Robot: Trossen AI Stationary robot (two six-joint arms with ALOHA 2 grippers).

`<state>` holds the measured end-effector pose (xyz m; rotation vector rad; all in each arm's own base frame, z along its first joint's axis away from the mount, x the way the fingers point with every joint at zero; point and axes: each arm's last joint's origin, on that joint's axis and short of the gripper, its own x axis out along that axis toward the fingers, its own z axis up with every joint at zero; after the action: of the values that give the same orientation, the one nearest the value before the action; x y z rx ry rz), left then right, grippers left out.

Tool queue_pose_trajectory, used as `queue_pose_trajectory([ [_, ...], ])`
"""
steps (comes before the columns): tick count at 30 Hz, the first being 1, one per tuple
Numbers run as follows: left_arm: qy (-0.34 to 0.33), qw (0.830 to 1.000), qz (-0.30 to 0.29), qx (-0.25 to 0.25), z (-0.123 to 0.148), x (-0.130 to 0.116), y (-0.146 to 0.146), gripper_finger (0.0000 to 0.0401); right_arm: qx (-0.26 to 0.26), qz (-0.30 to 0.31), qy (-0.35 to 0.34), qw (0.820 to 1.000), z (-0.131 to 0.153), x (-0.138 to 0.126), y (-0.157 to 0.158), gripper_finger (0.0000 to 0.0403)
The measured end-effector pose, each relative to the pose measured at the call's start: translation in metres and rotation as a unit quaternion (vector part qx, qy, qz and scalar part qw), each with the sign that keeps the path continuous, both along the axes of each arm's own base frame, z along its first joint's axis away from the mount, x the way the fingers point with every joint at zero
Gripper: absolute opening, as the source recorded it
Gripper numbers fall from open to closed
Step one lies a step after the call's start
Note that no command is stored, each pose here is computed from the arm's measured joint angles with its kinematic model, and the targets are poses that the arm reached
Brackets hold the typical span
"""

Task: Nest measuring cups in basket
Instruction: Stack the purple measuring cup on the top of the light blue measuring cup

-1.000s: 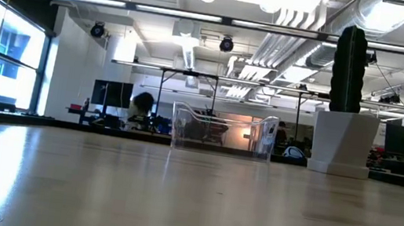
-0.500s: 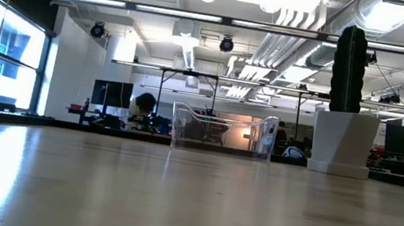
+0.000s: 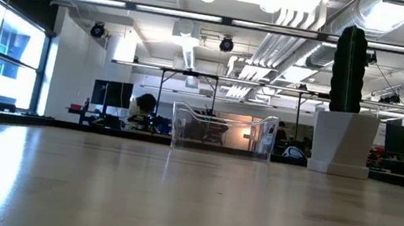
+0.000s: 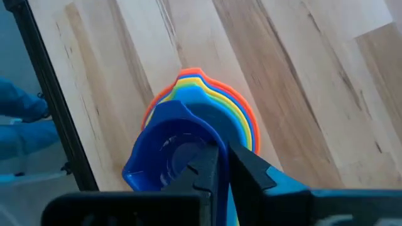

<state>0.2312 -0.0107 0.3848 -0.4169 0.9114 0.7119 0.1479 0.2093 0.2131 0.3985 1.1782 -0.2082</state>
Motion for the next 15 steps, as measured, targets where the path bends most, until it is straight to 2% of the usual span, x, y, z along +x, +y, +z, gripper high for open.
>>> queue_pose_trajectory([
  [10,0.000,1.000,0.000,0.000,0.0000,0.0000,0.0000,0.0115,0.005,-0.009,0.011,1.000,-0.0003,0.0065,-0.0048,0.0070],
  [15,0.001,1.000,-0.001,0.001,0.0000,-0.0001,0.0000,0.0115,0.002,-0.005,0.012,1.000,-0.0004,0.0074,-0.0057,0.0080],
])
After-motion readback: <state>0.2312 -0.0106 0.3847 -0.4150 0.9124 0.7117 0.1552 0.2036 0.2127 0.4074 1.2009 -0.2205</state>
